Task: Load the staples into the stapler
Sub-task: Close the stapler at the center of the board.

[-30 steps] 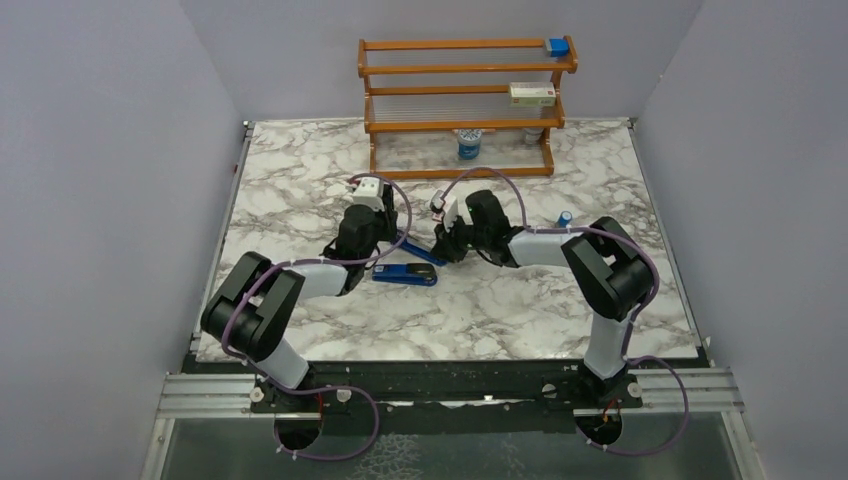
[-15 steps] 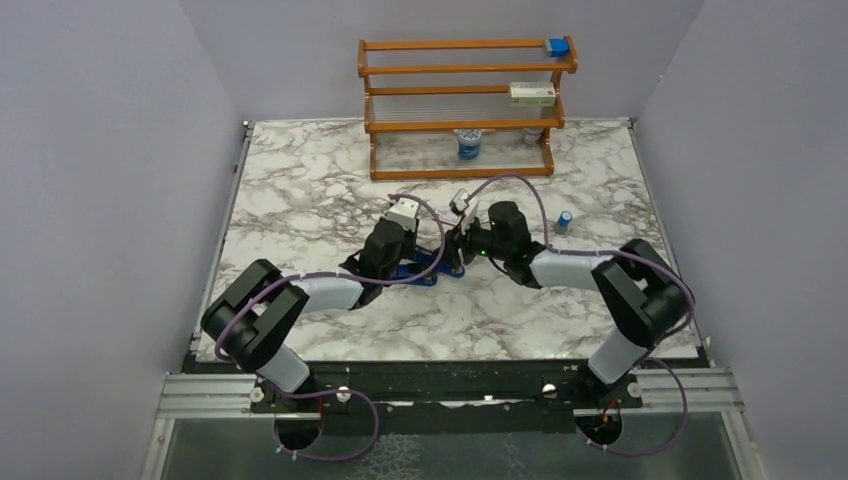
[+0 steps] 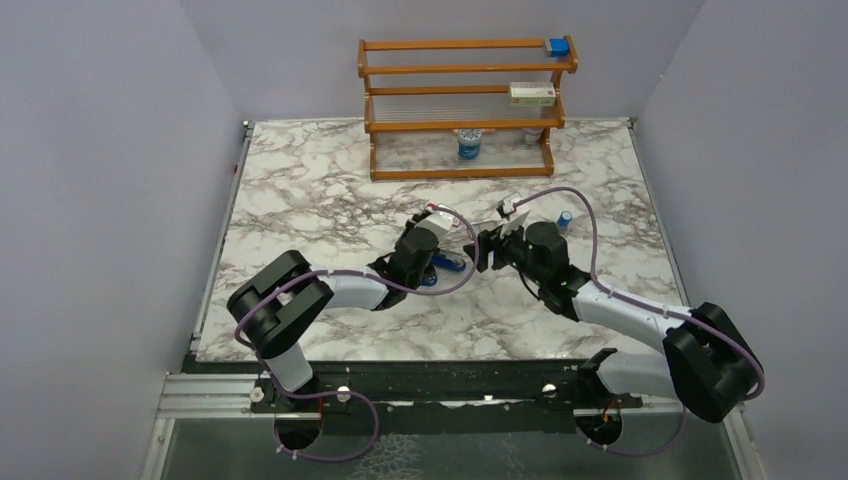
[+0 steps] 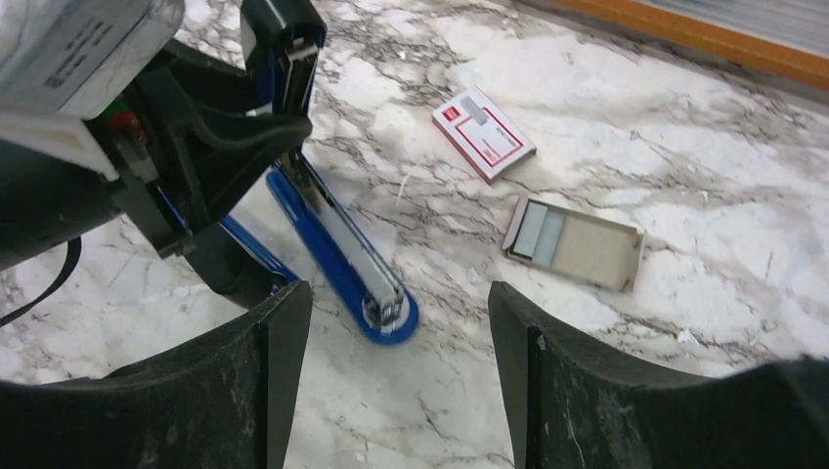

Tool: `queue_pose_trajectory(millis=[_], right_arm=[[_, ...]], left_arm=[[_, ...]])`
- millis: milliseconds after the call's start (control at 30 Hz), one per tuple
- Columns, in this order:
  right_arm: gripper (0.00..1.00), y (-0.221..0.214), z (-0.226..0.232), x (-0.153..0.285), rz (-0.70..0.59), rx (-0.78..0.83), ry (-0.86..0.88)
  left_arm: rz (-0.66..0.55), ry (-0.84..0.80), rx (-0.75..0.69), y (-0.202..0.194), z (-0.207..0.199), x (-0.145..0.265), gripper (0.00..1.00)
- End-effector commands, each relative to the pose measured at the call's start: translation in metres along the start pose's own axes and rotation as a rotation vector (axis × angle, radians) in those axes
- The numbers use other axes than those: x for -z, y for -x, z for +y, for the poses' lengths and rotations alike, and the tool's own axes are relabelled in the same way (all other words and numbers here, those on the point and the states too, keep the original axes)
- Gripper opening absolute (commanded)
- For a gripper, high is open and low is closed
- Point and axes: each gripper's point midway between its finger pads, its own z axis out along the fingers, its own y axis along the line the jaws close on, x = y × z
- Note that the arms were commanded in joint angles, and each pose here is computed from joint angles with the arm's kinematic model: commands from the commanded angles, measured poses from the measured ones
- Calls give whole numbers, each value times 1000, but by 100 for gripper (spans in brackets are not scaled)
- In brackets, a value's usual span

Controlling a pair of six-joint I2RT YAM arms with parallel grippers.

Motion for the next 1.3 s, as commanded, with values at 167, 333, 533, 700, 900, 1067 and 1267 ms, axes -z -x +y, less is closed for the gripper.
queue_pose_trajectory(millis=[167,333,533,700,900,1067,1267], right_arm=[[70,-11,-18,11,21,-55,-125],[70,-14,-20,12,21,-59,-131],[70,-16,-20,10,27,-62,-128],[70,-13,-21,9,24,-56,-125],[74,-2,1,0,27,14,20],[69,7,32,-17,65,98,259],[64,-5,69,-34,149,204,616]], left_arm=[[-28,208,-114,18,41,-22,32],[-49,159,-102,19,33,-16,42],[-68,119,-83,20,23,-2,57],[-89,99,-23,25,21,8,66],[-89,70,150,44,36,19,72],[13,22,401,38,73,11,71],[108,-90,482,30,81,25,71]])
